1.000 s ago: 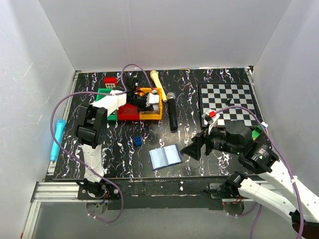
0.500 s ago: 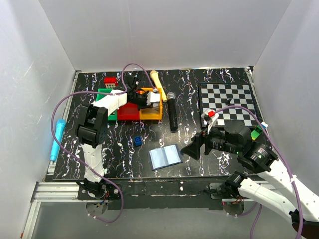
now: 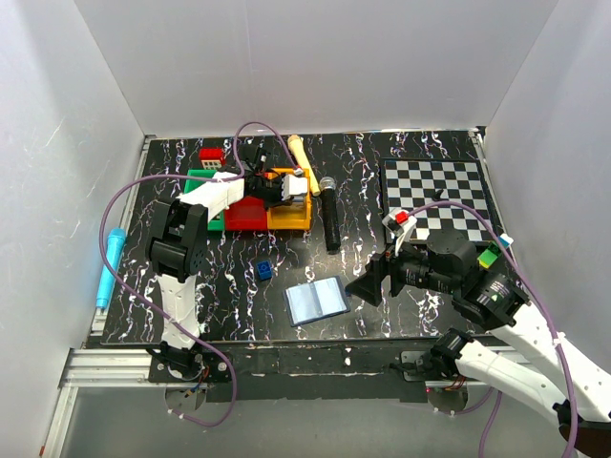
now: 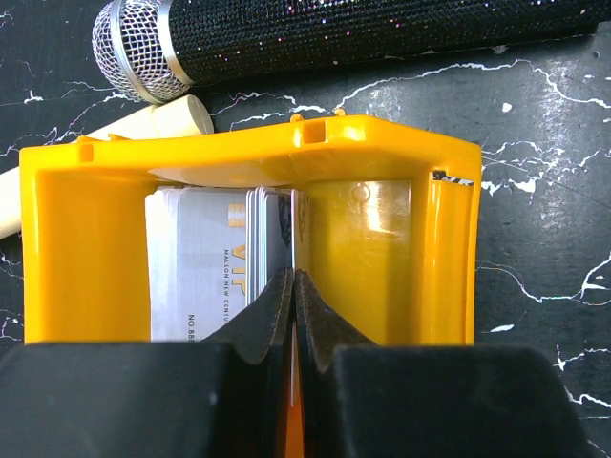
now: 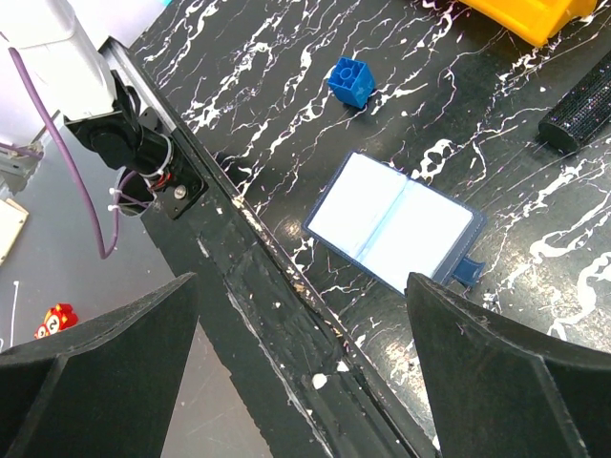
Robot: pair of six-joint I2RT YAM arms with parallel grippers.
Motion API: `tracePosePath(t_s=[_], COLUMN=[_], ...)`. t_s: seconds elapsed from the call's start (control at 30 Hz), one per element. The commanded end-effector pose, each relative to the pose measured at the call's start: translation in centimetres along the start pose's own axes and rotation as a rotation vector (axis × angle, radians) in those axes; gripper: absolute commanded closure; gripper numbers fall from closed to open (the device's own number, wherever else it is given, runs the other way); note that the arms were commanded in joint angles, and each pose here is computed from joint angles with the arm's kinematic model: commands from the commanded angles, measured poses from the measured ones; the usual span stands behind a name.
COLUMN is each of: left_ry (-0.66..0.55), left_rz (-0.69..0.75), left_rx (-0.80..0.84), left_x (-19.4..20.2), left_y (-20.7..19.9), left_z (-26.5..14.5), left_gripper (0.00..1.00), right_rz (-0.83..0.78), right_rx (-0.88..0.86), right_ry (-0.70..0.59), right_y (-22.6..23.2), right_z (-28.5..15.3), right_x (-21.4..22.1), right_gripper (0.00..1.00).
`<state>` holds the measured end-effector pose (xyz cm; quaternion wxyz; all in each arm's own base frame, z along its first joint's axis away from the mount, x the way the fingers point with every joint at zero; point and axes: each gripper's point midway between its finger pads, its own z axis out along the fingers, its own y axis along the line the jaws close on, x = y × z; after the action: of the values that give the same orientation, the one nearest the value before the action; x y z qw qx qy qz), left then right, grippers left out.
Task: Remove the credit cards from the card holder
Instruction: Place the credit card in the storage box.
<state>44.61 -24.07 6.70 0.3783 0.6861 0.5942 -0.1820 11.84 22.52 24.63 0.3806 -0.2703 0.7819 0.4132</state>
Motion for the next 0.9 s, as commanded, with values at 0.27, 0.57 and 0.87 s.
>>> tracePosePath(t_s=[0.27, 0.57, 0.87], left_ry=[0.016, 0.015, 0.025], left_rz=[0.007, 0.018, 0.025], left_rx=[-0.013, -0.026, -0.043], left_x=[0.24, -0.14, -0.3], left_y=[0.19, 0.41, 0.63], left_z=[-0.09, -0.33, -0.5], left_gripper=[0.91, 0.9, 0.85], right_rz=[-0.03, -0.025, -0.026], right_rx=[-0.02, -0.026, -0.032], right_ry=[-0.053, -0.051, -0.049], right_y=[0.64, 0.74, 0.84], right_z=[-0.2, -0.18, -0.15], right_x=[-1.61, -1.55, -1.57], right_gripper=[0.04, 0.04, 0.04])
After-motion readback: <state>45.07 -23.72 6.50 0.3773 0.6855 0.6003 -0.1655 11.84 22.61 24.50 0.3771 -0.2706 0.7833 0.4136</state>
